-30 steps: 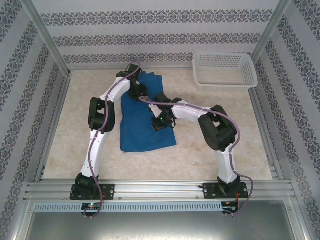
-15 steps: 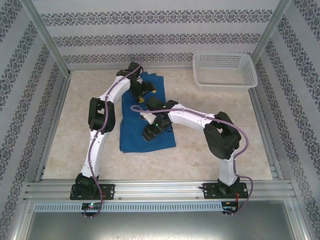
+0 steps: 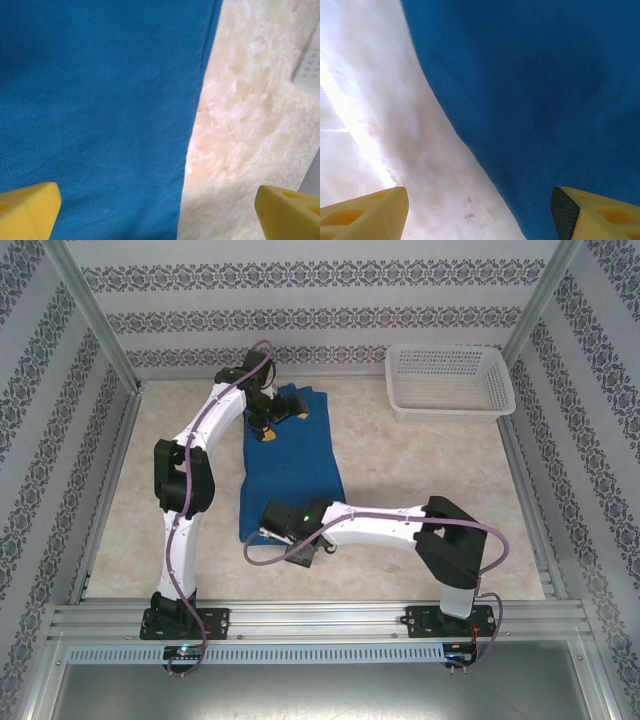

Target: Roll up the long pants

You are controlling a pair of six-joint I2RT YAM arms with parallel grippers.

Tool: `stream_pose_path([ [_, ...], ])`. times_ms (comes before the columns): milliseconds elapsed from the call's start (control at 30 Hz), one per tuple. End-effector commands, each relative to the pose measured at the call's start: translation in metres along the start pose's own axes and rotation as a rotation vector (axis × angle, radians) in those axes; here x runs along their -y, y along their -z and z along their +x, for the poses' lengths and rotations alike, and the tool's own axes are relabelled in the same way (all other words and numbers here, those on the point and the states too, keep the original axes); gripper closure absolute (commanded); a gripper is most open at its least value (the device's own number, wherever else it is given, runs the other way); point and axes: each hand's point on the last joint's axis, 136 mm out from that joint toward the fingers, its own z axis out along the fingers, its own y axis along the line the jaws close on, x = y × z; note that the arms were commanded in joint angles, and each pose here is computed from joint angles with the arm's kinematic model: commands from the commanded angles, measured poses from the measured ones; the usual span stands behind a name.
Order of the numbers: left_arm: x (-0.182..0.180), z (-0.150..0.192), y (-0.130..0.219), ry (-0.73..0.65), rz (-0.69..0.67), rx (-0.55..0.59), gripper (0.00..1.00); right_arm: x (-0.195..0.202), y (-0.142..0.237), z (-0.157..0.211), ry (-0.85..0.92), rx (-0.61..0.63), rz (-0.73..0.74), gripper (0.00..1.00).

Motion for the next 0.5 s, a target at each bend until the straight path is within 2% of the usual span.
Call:
stream_pose_path([
  [0, -0.007, 0.001, -0.009, 0.005, 0.000, -0.026, 0.00, 0.025, -0.006, -0.001, 0.026, -0.006, 0.151, 0.24],
  [467, -0.010, 0.002, -0.020, 0.011, 0.001, -0.050, 0.00, -0.008, -0.035, -0.012, 0.085, -0.020, 0.123, 0.24],
])
